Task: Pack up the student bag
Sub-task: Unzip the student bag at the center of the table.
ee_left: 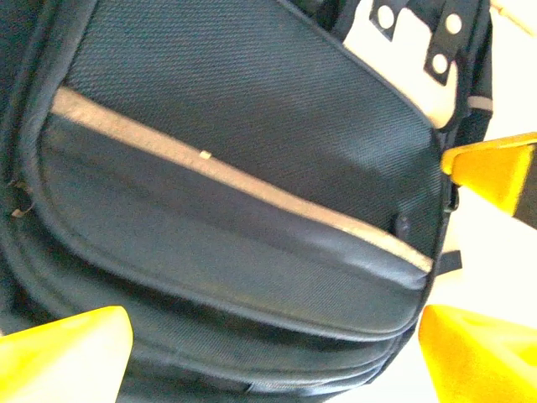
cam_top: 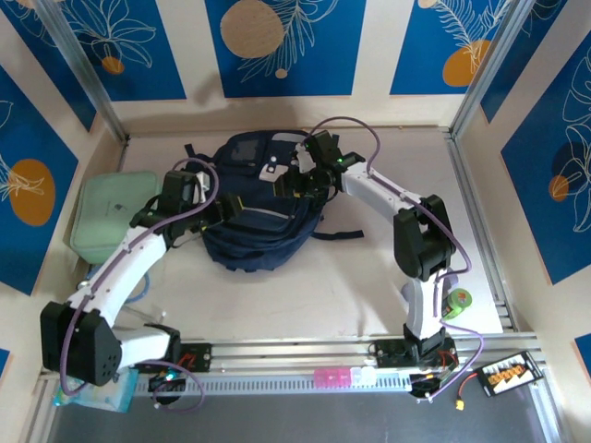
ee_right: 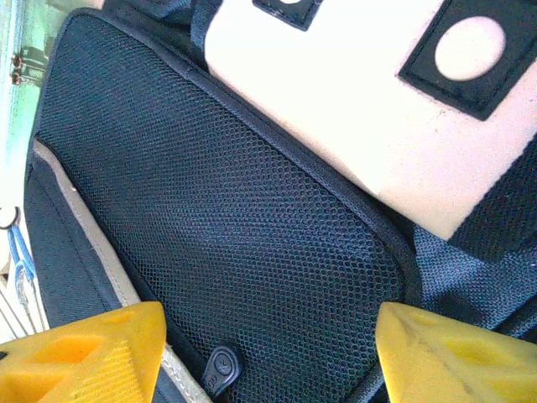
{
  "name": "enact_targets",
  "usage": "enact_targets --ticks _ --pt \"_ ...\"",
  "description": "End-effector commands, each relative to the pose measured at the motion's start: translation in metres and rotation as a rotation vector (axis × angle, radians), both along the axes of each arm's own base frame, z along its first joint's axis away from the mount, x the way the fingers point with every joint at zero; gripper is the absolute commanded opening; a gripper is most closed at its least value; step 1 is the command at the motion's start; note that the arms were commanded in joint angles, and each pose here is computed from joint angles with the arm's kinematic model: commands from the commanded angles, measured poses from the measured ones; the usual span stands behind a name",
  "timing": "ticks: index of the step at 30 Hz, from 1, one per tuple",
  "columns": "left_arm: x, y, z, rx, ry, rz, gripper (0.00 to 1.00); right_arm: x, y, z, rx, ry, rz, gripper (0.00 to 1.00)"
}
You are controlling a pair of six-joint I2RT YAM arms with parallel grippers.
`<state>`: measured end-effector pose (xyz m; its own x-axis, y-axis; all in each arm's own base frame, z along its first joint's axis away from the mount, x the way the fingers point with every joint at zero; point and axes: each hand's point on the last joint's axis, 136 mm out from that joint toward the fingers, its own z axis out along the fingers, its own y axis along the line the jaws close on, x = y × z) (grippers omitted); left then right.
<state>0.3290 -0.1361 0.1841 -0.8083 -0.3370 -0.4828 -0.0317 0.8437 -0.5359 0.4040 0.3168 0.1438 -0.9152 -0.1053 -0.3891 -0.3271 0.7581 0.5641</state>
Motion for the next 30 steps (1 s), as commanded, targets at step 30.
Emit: enact_targets --ticks 30 --pt "0.041 0.022 0.006 0.122 -0.038 0.053 0.91 -0.041 0.0 -0.022 -0.091 0.0 0.04 0.7"
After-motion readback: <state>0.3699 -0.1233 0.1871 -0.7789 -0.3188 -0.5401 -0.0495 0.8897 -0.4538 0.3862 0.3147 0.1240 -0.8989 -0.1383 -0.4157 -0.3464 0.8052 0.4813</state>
